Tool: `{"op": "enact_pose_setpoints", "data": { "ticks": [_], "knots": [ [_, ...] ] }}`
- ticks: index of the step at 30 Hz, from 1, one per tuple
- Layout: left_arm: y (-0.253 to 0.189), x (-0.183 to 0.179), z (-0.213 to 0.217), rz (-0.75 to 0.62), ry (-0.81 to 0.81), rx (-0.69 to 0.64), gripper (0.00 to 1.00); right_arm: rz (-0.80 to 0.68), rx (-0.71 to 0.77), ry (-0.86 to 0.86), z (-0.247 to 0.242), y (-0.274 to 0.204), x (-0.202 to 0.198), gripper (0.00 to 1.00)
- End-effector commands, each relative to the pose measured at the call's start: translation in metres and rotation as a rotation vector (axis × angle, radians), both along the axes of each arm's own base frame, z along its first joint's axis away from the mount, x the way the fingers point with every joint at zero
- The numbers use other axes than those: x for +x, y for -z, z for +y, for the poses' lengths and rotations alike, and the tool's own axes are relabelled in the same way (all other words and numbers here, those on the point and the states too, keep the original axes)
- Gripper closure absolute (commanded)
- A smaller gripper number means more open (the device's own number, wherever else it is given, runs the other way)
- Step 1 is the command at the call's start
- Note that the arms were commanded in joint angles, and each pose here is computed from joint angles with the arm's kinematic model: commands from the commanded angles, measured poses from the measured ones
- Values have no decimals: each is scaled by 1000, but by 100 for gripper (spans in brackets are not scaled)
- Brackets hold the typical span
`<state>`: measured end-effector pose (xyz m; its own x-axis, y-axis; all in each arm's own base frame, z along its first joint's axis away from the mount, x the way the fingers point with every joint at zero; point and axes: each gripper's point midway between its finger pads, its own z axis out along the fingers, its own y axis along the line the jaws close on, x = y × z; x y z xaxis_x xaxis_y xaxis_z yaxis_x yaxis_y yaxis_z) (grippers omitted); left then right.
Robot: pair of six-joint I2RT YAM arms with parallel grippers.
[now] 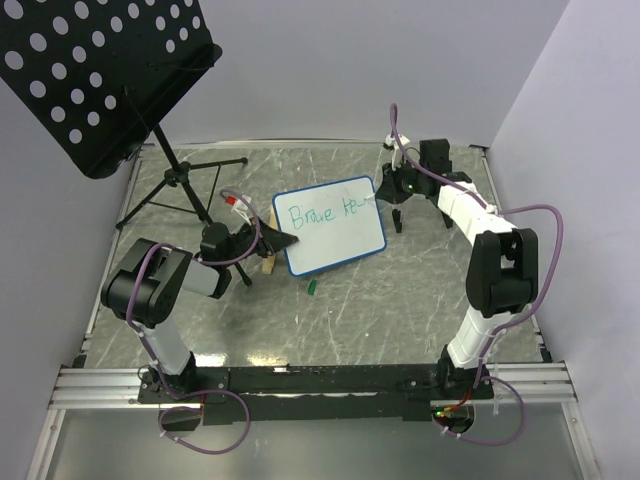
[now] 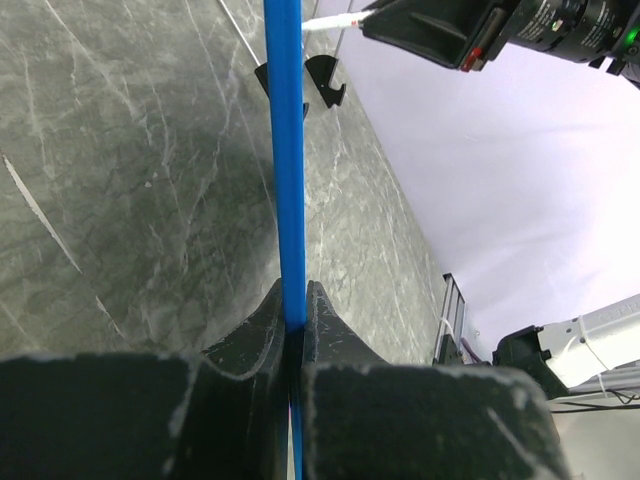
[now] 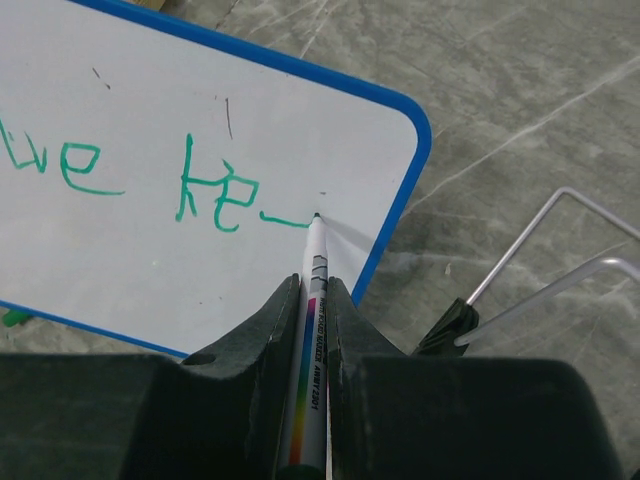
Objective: Write a sentence on the whiteboard
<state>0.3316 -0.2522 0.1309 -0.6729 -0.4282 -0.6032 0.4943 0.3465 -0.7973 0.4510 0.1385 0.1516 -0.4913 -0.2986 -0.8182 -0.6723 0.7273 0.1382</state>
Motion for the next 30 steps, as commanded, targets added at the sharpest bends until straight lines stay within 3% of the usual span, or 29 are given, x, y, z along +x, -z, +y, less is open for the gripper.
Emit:
{"op": "enact_pose_setpoints", "data": {
  "ticks": [1,30],
  "knots": [
    [-55,-4,-6,-272,46,-74,99,-59,23,5,3,-20,19,100],
    [-55,-1,-6,-271,36,-75,99,-7,26,-108,23,-5,-13,100]
  ]
}}
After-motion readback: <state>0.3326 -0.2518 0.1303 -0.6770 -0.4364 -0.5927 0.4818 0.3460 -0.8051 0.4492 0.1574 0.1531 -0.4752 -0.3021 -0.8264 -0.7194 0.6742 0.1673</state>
